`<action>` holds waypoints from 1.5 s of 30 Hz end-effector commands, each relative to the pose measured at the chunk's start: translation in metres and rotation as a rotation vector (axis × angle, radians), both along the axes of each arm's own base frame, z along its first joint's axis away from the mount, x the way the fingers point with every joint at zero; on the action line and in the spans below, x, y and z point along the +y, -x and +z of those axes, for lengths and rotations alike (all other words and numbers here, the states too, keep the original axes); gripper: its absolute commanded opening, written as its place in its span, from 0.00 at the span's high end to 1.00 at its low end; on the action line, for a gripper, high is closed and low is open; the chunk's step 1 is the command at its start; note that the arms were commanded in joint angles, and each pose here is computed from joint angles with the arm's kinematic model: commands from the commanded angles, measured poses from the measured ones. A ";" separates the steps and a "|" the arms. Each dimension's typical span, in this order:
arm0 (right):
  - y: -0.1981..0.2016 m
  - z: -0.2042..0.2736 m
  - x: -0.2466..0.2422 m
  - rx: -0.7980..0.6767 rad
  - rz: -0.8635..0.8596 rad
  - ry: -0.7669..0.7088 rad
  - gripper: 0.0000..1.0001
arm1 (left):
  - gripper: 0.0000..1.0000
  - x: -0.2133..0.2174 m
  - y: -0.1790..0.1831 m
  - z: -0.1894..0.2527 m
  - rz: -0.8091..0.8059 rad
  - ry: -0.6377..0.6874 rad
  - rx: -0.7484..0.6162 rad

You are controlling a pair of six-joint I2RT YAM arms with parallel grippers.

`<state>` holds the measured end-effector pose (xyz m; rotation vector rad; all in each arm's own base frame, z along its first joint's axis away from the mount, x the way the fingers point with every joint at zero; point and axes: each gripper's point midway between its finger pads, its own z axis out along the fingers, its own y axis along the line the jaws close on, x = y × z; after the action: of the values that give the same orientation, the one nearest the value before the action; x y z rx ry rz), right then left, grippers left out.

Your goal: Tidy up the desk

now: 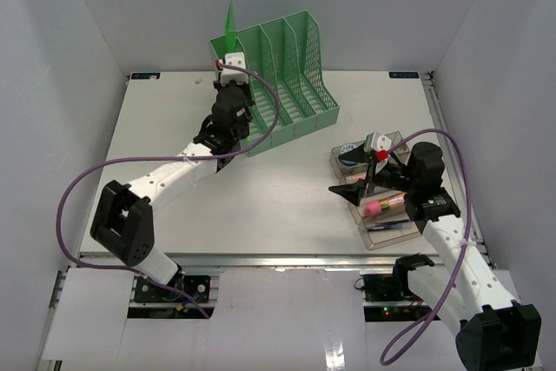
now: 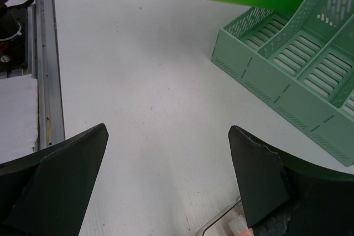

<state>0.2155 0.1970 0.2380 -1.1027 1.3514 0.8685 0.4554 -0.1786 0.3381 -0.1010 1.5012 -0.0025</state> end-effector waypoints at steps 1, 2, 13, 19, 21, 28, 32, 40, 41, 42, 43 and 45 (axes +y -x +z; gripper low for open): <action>-0.001 0.009 -0.001 -0.038 -0.001 -0.015 0.04 | 1.00 0.003 0.001 0.000 0.090 0.069 -0.088; -0.001 0.008 -0.001 -0.038 -0.001 -0.015 0.04 | 1.00 0.001 0.002 0.000 0.087 0.077 -0.099; -0.002 0.007 -0.001 -0.032 0.000 -0.017 0.04 | 1.00 -0.009 0.011 -0.018 0.175 0.021 -0.179; -0.001 0.007 -0.001 -0.030 0.001 -0.019 0.04 | 1.00 -0.008 0.015 -0.005 0.234 -0.001 -0.275; -0.001 0.007 -0.001 -0.031 0.002 -0.020 0.04 | 1.00 -0.010 0.017 -0.002 0.230 -0.025 -0.300; -0.001 0.007 -0.002 -0.032 0.004 -0.022 0.04 | 1.00 -0.018 0.018 -0.009 0.189 -0.116 -0.362; 0.000 0.007 -0.003 -0.030 0.003 -0.024 0.03 | 1.00 -0.021 0.018 -0.018 0.157 -0.138 -0.367; 0.001 0.008 -0.003 -0.033 0.008 -0.026 0.04 | 1.00 -0.025 0.011 -0.036 0.111 -0.096 -0.358; 0.001 0.007 -0.004 -0.032 0.008 -0.027 0.04 | 1.00 -0.026 0.010 -0.036 0.105 -0.090 -0.357; 0.000 0.008 -0.004 -0.033 0.008 -0.027 0.04 | 1.00 -0.028 0.010 -0.035 0.095 -0.083 -0.361; 0.001 0.008 -0.004 -0.033 0.008 -0.028 0.04 | 1.00 -0.029 0.010 -0.033 0.089 -0.076 -0.364; 0.001 0.008 -0.004 -0.035 0.009 -0.028 0.04 | 1.00 -0.028 0.013 -0.028 0.078 -0.044 -0.373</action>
<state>0.2171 0.1929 0.2382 -1.0918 1.3442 0.8687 0.4502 -0.2068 0.2783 -0.0336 1.2300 0.2119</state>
